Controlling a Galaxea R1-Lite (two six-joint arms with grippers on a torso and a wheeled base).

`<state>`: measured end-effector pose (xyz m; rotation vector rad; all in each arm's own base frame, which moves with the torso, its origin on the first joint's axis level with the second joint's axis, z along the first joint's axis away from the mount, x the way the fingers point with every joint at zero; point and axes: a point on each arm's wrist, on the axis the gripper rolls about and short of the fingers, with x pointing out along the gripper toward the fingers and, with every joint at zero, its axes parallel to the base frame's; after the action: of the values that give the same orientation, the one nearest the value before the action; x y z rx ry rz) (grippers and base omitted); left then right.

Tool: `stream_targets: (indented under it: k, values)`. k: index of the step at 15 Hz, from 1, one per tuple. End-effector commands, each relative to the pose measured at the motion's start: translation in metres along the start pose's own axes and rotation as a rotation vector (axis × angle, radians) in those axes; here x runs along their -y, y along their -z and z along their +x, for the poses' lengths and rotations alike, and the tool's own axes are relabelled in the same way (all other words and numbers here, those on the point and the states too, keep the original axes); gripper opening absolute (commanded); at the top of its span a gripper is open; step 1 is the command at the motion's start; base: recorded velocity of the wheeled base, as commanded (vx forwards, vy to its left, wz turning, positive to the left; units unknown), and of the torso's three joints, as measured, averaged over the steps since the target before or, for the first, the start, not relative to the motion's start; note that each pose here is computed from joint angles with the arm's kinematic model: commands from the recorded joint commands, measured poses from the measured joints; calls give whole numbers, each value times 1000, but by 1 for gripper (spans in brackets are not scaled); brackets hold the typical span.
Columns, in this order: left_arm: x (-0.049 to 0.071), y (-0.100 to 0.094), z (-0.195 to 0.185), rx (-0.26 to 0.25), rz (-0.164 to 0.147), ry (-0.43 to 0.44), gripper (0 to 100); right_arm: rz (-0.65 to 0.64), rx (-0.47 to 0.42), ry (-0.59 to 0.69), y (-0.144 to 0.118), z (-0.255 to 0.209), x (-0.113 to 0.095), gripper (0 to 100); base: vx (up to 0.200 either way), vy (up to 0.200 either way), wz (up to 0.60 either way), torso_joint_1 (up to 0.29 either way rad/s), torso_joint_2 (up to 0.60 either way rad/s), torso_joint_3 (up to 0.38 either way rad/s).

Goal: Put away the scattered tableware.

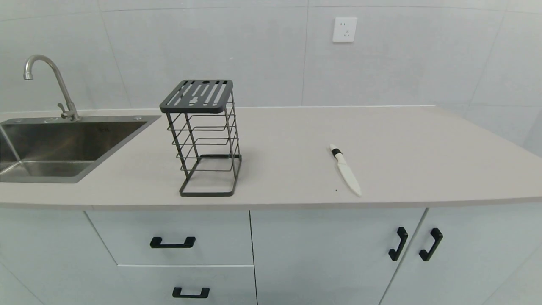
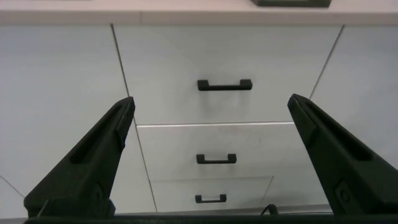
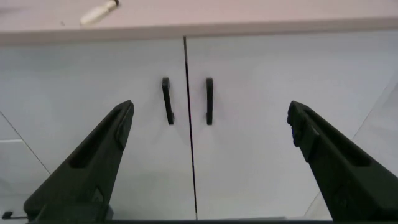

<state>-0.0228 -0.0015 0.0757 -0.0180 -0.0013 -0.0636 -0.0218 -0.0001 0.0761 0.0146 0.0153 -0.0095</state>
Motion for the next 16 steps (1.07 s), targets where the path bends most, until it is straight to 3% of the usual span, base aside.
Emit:
stream_targets:
  k: [1,3,8,16]
  values:
    - [0,0,0,-2,-4,-1,100,1,-2,0,0,0,0,100,0,0,0,408,-486,-222]
    - [0,0,0,-2,-13,-1,100,-1,-2,0,0,0,0,100,0,0,0,293,-222,-146]
    - [0,0,0,-2,-13,-1,100,1,-2,0,0,0,0,100,0,0,0,55,-79,-27]
    - [0,0,0,-2,-14,-4,100,-1,-2,0,0,0,0,100,0,0,0,245,-470,-224]
